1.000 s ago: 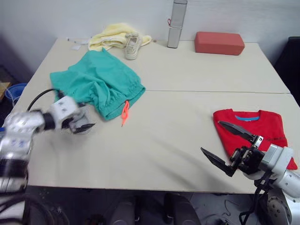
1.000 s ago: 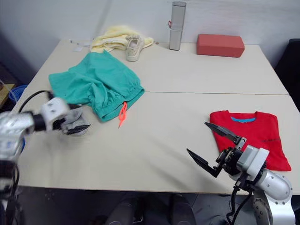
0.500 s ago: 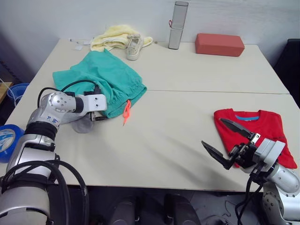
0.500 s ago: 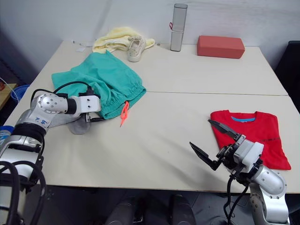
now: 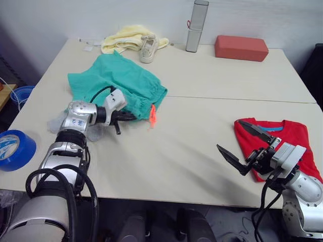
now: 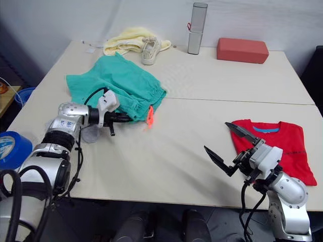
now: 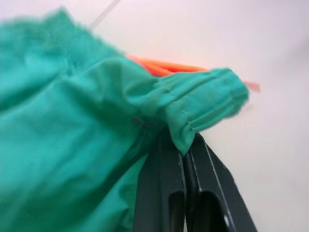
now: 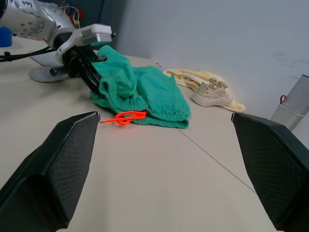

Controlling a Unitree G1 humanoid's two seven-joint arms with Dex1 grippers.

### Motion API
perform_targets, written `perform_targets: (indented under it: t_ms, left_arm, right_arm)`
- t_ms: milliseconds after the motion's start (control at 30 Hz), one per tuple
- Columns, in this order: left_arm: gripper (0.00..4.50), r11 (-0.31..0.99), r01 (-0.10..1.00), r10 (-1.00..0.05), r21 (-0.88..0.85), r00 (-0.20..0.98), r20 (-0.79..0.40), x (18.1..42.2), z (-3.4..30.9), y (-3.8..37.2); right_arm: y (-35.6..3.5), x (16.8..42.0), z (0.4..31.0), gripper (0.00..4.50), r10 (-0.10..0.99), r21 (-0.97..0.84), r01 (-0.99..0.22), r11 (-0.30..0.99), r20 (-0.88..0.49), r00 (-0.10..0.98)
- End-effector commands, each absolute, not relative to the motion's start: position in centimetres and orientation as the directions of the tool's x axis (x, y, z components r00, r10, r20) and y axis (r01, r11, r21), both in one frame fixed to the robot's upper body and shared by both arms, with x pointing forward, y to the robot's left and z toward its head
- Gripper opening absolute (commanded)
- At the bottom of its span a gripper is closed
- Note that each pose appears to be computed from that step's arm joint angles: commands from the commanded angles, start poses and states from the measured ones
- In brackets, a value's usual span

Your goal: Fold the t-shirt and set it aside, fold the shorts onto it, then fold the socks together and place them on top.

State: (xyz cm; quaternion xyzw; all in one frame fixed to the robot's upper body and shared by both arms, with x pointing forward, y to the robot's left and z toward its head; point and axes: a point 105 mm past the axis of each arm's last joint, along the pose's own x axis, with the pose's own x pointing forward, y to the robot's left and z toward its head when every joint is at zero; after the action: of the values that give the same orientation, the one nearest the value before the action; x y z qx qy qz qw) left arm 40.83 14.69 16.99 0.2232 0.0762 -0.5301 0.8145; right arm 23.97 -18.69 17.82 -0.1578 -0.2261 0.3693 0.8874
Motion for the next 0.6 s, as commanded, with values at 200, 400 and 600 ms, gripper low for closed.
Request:
perform_targets:
  t_ms: [200, 400, 600]
  left_arm:
    - [0.04, 0.076, 0.977, -0.963, 0.201, 0.124, -0.237, 33.6, 20.5, 3.4]
    - [0.04, -0.059, 0.994, -0.97, 0.092, -0.035, -0.242, 29.2, 17.6, -0.9]
    - [0.22, -0.173, 0.985, -0.966, -0.017, -0.173, -0.192, 26.1, 15.2, -3.4]
  right_arm:
    - [-20.6, 22.9, 19.5, 4.5, 0.702, -0.5, -0.533, 0.683, 0.247, 0.667]
    - [-21.4, 22.0, 20.0, 4.5, 0.689, -0.515, -0.522, 0.68, 0.207, 0.694]
    - [-21.2, 21.0, 19.6, 4.5, 0.697, -0.481, -0.566, 0.669, 0.145, 0.702]
